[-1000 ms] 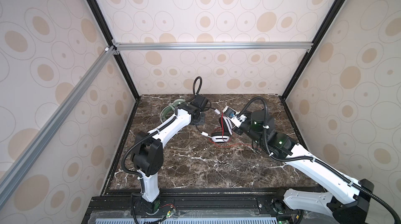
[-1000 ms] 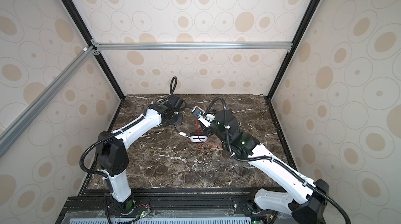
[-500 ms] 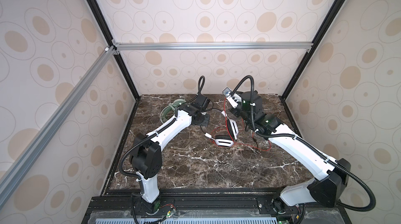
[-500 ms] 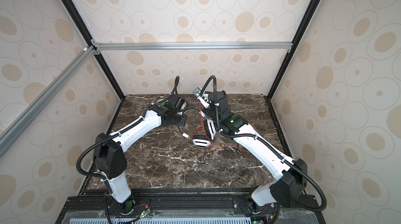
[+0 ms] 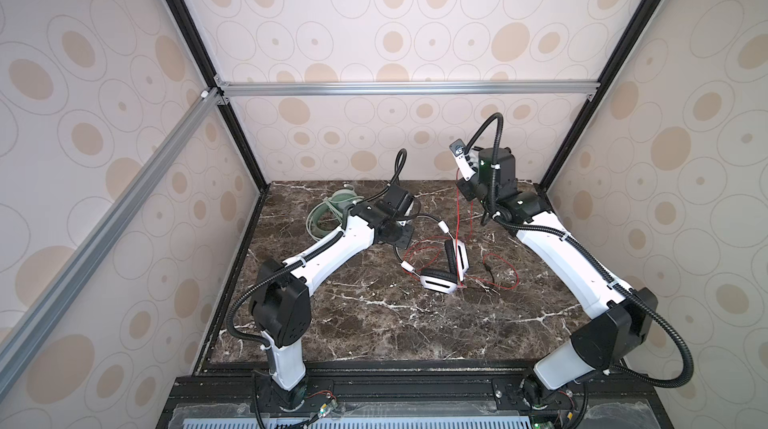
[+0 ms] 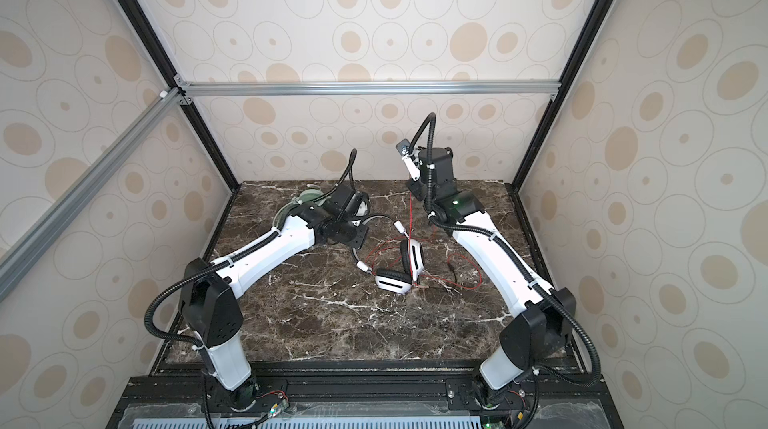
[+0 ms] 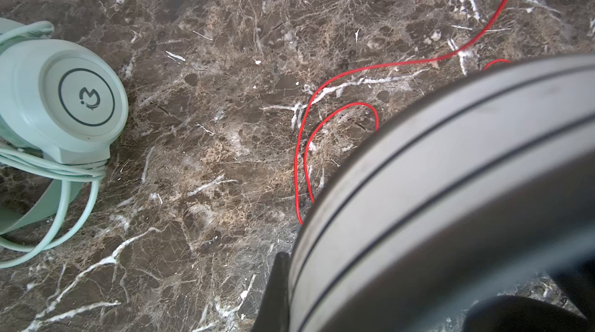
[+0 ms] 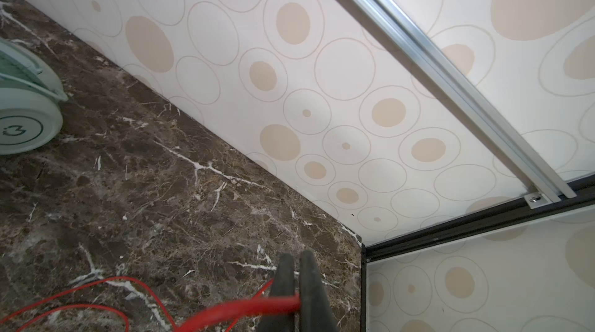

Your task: Wrap the headphones

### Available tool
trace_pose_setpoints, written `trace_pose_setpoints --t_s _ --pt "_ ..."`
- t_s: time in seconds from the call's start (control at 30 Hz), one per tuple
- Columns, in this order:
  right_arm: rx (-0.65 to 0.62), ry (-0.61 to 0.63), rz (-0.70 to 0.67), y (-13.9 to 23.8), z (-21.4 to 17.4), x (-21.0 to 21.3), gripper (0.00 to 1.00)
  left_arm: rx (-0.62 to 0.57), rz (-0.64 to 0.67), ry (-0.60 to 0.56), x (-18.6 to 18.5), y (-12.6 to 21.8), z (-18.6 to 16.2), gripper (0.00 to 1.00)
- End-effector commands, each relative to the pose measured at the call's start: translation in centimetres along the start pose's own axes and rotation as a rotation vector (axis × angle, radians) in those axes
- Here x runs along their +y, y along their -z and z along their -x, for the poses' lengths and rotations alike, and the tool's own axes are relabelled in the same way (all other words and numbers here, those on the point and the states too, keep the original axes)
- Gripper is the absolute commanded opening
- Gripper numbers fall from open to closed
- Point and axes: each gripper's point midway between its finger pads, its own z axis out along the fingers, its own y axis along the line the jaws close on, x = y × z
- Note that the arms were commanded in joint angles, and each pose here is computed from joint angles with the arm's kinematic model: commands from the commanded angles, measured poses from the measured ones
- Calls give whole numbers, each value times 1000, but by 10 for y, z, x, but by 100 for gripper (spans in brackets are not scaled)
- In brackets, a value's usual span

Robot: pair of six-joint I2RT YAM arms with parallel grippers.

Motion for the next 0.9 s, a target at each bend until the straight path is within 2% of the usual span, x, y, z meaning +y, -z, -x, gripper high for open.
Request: trace_pose_setpoints --t_s 0.0,0.37,0.87 --pt "-12 -8 0 -1 11 -6 0 -67 -29 -35 -13 19 16 0" --pt "-41 -6 -34 16 29 -34 0 -56 -16 -53 -18 19 14 0" --pt "-21 47 -92 34 21 -48 0 -136 -22 -84 -26 39 19 0"
